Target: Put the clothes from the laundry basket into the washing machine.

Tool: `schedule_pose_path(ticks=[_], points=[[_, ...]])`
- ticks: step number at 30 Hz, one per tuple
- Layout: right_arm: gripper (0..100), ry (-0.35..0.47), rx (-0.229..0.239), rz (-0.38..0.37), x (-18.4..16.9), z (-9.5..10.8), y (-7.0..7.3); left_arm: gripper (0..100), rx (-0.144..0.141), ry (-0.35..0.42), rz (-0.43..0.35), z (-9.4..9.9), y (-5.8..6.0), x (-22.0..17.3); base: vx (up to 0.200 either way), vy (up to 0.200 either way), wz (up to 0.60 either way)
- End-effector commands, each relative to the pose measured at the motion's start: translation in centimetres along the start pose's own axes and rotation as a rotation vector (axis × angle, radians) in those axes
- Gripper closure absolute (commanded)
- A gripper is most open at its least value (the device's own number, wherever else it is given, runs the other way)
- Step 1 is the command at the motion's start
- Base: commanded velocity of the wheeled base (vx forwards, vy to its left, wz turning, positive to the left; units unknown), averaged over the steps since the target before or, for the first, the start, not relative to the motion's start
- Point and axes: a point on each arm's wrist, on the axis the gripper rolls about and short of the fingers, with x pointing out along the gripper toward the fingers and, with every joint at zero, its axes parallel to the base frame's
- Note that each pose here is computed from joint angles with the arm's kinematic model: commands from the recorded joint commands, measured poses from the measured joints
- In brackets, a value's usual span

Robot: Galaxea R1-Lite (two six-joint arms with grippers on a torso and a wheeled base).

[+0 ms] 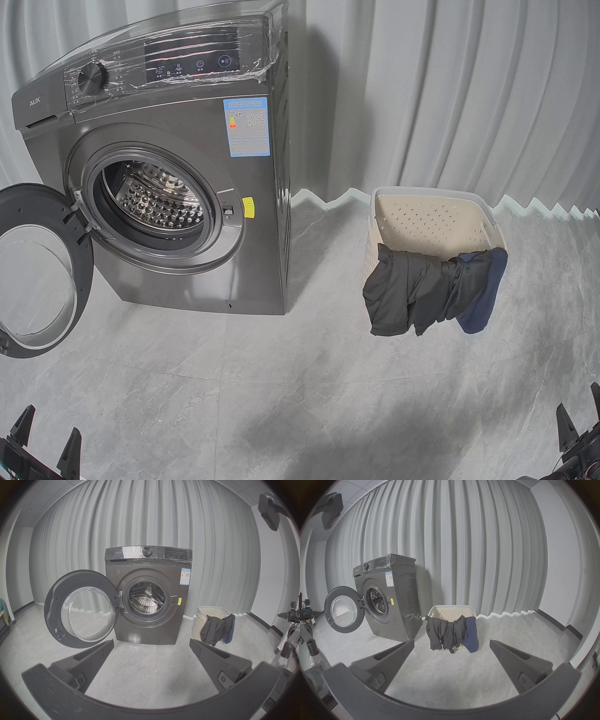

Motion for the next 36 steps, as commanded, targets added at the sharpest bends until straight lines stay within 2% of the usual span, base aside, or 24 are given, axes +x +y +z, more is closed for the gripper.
schedule_pose_path(ticks=[1,3,21,30,36], points=[[0,0.004,0.000,0.000,0.02,-0.48,0.00,0,-0.001,-0.004,0.000,-0.42,0.02,-0.04,0.000,0.000,0.00],[0,0.004,0.000,0.000,0.02,-0.48,0.00,0,-0.001,-0.005,0.000,-0.40,0.02,-0.04,0.000,0.000,0.00],[0,0.004,0.000,0.000,0.02,-0.48,0.00,0,-0.002,-0.005,0.002,-0.40,0.02,-0.04,0.000,-0.200,0.00],[0,0.004,0.000,0.000,0.02,-0.48,0.00,0,-0.002,-0.005,0.002,-0.40,0.02,-0.04,0.000,0.000,0.00],[0,0.004,0.000,0.000,0.02,-0.48,0.00,0,-0.002,-0.005,0.002,-0.40,0.02,-0.04,0.200,0.000,0.00]])
